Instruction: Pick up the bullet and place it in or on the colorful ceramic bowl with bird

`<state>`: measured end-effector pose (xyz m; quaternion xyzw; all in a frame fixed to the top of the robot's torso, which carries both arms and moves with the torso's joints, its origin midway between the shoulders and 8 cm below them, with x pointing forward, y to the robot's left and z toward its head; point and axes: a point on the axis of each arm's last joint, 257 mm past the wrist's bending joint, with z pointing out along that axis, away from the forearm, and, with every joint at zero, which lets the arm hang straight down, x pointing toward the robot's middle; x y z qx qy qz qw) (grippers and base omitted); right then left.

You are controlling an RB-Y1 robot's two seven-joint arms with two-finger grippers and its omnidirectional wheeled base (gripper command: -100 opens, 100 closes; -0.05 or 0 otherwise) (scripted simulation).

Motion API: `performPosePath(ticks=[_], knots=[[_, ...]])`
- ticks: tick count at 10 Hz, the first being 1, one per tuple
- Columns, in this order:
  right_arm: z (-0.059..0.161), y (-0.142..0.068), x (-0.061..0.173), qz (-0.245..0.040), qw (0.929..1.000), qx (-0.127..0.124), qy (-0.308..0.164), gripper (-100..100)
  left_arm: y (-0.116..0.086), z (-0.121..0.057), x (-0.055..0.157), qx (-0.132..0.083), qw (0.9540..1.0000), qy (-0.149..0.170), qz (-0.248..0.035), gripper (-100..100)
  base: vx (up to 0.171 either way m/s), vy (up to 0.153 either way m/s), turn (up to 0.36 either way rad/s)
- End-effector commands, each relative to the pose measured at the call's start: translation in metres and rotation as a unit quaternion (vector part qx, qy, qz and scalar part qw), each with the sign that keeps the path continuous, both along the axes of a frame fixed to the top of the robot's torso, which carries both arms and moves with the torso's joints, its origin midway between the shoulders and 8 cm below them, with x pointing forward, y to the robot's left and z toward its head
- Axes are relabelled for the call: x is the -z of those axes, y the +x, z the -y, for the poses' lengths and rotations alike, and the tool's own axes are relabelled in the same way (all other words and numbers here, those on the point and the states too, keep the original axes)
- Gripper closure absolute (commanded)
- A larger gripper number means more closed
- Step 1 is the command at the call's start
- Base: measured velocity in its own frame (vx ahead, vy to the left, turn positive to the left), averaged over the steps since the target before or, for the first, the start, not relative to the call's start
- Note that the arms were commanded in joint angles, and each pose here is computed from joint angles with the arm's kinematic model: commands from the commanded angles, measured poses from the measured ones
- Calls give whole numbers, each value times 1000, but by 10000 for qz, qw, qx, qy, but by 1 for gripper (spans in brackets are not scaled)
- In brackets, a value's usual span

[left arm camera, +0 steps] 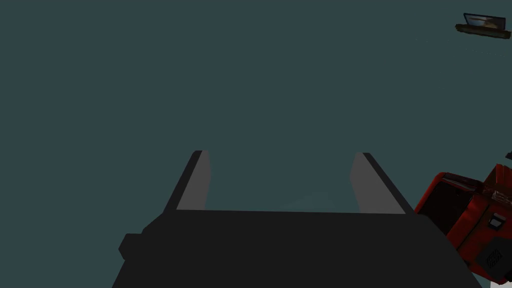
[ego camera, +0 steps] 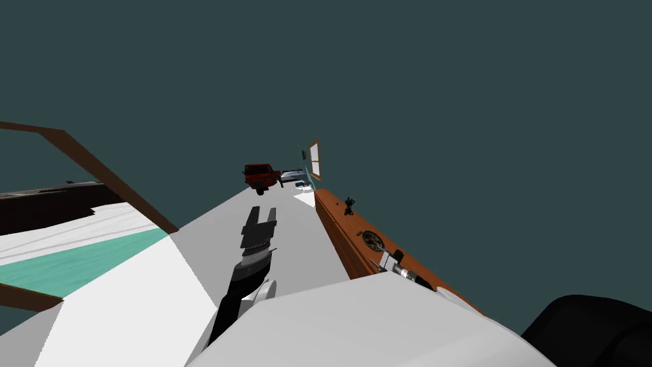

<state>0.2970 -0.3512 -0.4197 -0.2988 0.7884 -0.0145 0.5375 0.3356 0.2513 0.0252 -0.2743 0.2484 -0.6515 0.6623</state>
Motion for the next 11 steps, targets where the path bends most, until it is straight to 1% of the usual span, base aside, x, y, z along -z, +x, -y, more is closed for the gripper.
performPosePath(ticks=[1,2,3,4,6,7,8,9,11], knots=[[20,-18,20,-236,9986,-90,-459,-100,0,0,0,0,10000,0,0,0,-28,-60,130],[39,-33,36,-441,9948,-199,-891,-100,0,0,0,-1,10000,0,-1,0,-30,-42,170],[40,-36,39,-477,9941,-224,-953,-100,0,0,0,0,10000,0,0,0,-23,-29,128],[60,-52,54,-694,9872,-360,-1393,-100,0,0,0,-1,10000,0,-1,0,-26,-19,252],[61,-54,56,-715,9867,-367,-1411,-100,0,0,0,-1,10000,0,-1,0,-14,-20,43],[78,-69,67,-896,9776,-537,-1826,-100,0,0,0,-1,10000,0,-1,0,-15,-13,291],[81,-72,70,-946,9772,-515,-1830,-100,0,0,0,0,10000,0,0,0,-16,-29,118],[97,-87,80,-1115,9666,-686,-2205,-100,0,0,0,-1,10000,0,-1,0,-20,-30,191],[100,-91,83,-1168,9660,-664,-2208,-100,0,0,0,-1,10000,0,-1,0,-15,-16,48]])
